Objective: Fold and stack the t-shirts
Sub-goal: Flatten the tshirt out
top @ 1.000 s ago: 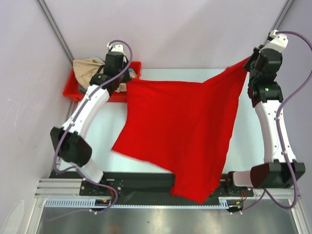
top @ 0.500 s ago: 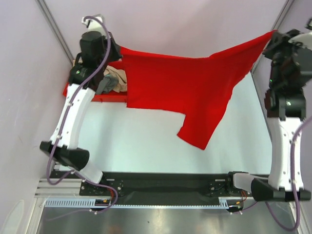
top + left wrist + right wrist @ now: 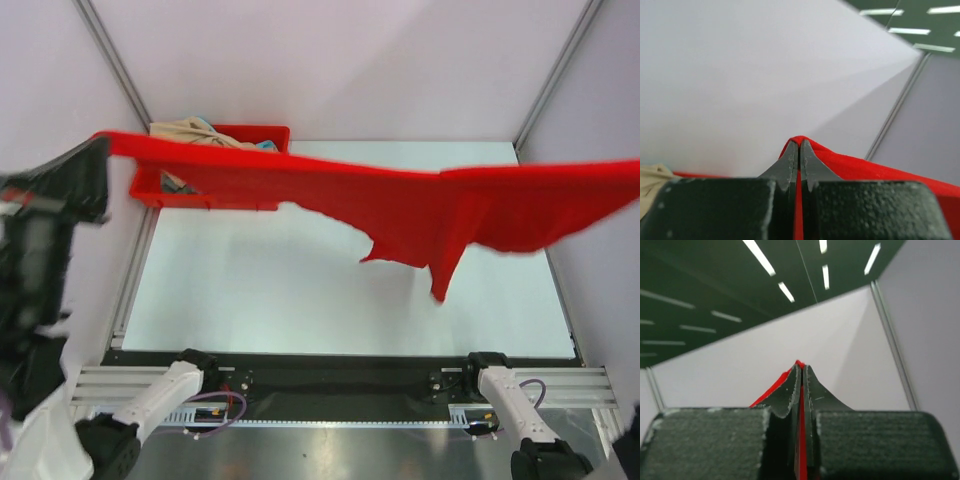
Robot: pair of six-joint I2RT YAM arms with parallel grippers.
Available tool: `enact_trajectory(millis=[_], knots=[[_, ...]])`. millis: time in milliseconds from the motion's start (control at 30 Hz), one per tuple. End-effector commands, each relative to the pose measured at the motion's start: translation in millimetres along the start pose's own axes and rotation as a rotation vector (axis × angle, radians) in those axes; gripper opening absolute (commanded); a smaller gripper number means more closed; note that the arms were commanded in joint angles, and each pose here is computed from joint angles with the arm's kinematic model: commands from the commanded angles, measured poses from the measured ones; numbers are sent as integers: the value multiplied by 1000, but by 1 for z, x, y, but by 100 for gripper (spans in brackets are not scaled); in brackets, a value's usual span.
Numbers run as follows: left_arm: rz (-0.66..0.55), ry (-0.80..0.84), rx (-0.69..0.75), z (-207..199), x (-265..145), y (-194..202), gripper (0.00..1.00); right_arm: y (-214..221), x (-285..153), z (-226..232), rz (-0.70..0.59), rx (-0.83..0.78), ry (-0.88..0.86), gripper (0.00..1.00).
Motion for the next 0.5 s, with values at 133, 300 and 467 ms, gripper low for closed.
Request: enact_trajectory(millis=[133, 300, 467], knots=[[-58, 18, -37, -3, -31, -24, 0, -48, -20, 19, -65, 36, -36, 0], [-47, 9, -43, -5, -18, -25, 0, -18, 7, 8, 0, 30, 0, 0], [106, -55, -13, 8, 28, 36, 0, 62, 40, -21, 142, -12, 73, 0]])
Point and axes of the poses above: each gripper's point midway between its finger pads, its own x axis out along the fingers, its own z axis along the line the jaws close on, y = z × x, the point moved 4 cm from there along -x, back along the fingers, and after that the axes turned 6 degrees about x, right-handed, at the moved point
